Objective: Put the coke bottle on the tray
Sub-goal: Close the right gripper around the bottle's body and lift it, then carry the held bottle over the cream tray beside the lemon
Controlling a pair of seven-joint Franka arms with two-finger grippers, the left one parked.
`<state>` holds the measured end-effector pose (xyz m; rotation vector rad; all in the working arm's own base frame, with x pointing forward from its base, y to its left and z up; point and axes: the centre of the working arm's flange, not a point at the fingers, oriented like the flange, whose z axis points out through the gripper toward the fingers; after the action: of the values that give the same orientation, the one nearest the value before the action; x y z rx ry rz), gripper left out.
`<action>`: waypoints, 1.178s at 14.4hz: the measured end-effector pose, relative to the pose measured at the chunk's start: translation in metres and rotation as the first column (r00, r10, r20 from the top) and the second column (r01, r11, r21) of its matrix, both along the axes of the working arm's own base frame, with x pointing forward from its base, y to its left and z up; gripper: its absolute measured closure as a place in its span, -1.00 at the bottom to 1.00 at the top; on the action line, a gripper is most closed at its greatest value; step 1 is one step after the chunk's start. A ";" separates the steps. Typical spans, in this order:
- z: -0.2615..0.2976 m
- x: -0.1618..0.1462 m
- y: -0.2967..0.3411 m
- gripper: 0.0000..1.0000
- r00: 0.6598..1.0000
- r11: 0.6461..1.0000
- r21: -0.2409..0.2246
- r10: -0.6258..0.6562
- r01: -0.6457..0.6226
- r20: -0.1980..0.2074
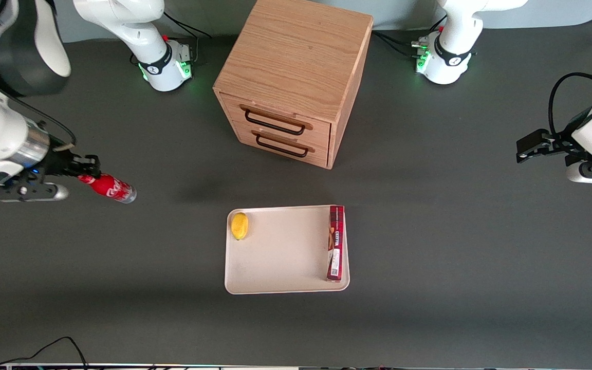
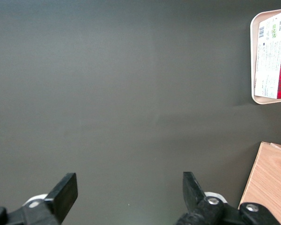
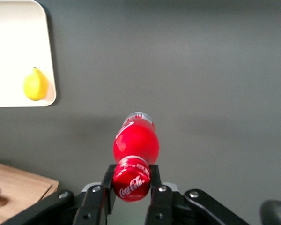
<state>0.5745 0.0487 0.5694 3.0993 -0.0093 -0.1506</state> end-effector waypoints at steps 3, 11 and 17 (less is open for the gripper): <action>0.041 -0.001 -0.003 0.37 1.000 1.000 0.001 -0.007 0.007 -0.016; 0.002 0.062 0.071 0.37 0.989 0.989 -0.004 -0.145 0.145 -0.040; -0.019 0.074 0.210 0.37 0.967 0.968 0.032 -0.251 0.249 0.049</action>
<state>0.6482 0.2586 0.5505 3.1142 -0.4047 -0.0758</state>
